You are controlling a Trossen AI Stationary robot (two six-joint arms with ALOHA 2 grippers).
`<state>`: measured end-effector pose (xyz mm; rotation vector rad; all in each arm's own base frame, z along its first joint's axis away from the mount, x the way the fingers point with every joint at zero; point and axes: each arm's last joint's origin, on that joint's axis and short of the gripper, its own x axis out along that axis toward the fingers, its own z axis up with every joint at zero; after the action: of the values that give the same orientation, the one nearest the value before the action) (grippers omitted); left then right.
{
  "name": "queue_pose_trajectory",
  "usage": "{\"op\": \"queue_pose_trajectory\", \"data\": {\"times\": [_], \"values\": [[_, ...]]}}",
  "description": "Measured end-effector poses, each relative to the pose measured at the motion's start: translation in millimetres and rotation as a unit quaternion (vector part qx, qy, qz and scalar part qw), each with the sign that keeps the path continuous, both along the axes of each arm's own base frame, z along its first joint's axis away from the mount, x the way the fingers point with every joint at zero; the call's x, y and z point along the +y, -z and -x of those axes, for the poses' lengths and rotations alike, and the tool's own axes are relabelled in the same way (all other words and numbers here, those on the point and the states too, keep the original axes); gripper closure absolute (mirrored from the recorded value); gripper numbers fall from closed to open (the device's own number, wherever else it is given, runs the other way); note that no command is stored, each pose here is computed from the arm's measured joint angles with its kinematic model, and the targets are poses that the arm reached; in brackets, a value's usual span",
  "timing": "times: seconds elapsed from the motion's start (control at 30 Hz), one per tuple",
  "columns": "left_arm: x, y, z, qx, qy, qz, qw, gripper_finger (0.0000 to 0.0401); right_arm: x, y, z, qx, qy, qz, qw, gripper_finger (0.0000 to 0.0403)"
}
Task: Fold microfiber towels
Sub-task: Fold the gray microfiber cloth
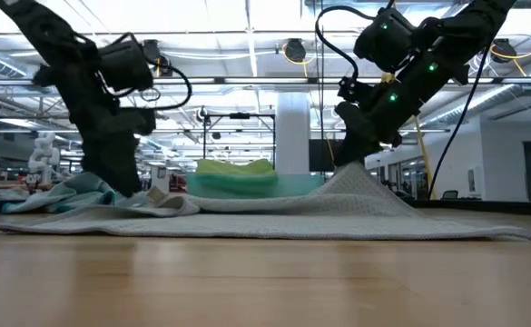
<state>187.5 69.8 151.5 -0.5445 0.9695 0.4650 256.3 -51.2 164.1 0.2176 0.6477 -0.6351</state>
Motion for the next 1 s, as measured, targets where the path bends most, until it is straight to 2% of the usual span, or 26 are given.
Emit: {"op": "queue_pose_trajectory", "data": {"times": [0.23,0.5,0.67,0.8,1.0], "values": [[17,24,-4,0.043,-0.048,0.031,0.997,0.0221,0,0,0,-0.001,-0.001,0.000,1.000,0.0399],[14,24,-12,0.002,-0.008,0.048,0.999,0.0202,0,0,0,-0.002,0.000,-0.001,1.000,0.0399],[12,24,-13,-0.002,-0.004,0.051,0.999,0.0207,0,0,0,-0.003,0.000,0.000,1.000,0.0399],[12,24,-13,-0.001,-0.003,0.051,0.999,0.0239,0,0,0,-0.003,-0.001,0.000,1.000,0.0399],[13,24,-12,0.009,-0.012,0.030,0.999,0.0323,0,0,0,-0.002,-0.002,0.001,1.000,0.0399]]}}
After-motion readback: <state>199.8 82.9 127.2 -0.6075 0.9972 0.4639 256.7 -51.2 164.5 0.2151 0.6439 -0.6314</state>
